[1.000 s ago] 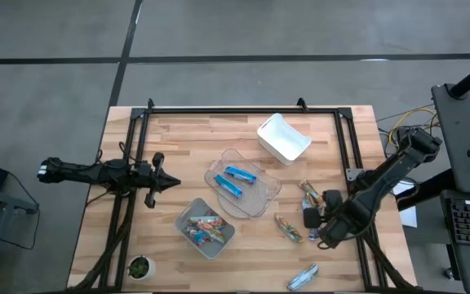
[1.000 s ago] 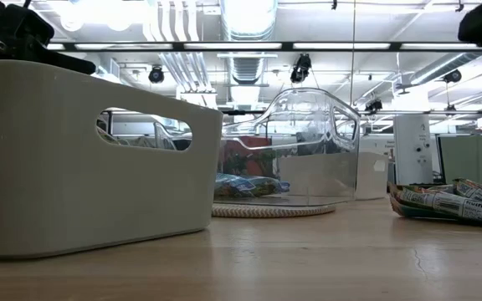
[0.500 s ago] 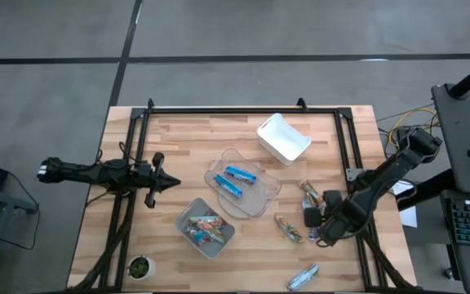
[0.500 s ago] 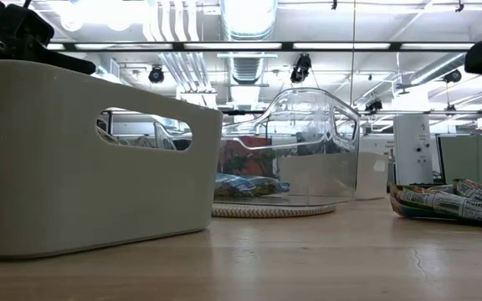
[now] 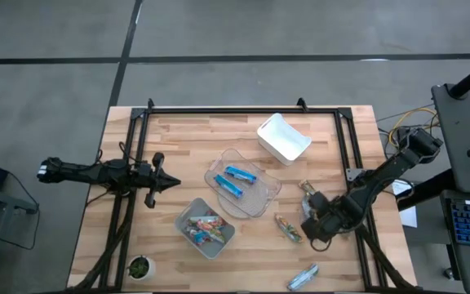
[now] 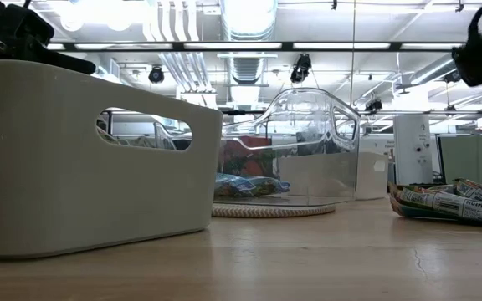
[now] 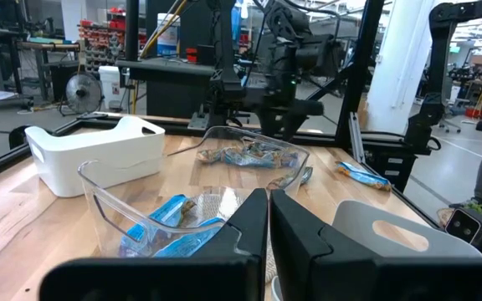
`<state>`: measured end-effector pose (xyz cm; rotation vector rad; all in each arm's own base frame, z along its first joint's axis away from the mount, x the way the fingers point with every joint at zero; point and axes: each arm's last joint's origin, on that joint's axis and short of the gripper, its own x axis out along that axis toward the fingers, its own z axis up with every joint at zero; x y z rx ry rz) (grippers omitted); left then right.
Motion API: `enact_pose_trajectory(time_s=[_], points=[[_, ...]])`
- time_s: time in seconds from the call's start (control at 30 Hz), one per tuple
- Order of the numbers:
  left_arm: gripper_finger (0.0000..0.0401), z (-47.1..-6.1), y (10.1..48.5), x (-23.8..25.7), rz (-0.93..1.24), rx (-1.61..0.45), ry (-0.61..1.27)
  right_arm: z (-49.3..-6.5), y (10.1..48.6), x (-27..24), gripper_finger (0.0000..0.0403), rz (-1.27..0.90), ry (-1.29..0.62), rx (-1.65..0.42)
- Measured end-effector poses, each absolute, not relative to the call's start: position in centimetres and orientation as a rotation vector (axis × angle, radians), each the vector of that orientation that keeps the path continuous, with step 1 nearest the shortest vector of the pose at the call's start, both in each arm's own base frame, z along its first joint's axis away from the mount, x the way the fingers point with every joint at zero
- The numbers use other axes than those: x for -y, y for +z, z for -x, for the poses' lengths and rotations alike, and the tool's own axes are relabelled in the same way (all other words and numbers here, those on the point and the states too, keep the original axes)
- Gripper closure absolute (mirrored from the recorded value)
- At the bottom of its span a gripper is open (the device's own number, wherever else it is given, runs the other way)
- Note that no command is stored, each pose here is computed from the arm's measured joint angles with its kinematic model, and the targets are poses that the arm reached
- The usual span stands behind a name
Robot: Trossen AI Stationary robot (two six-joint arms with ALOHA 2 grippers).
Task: Pick and place Granola Bars by type
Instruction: Put the blue granola bar into the transparent bin
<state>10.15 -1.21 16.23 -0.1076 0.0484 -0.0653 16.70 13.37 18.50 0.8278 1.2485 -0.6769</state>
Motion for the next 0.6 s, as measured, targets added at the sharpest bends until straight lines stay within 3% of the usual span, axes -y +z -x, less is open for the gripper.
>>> enact_pose_trajectory(time_s=[0.27, 0.6], points=[[0.0401, -10.1, 16.2, 1.2, 0.108, -0.048, -0.065, -17.1, 18.8, -13.7, 0.0154, -0.234, -0.057, -1.378], [0.0401, -10.1, 16.2, 1.2, 0.108, -0.048, -0.066, -17.8, 19.7, -14.2, 0.0159, 0.366, 0.471, -1.247]])
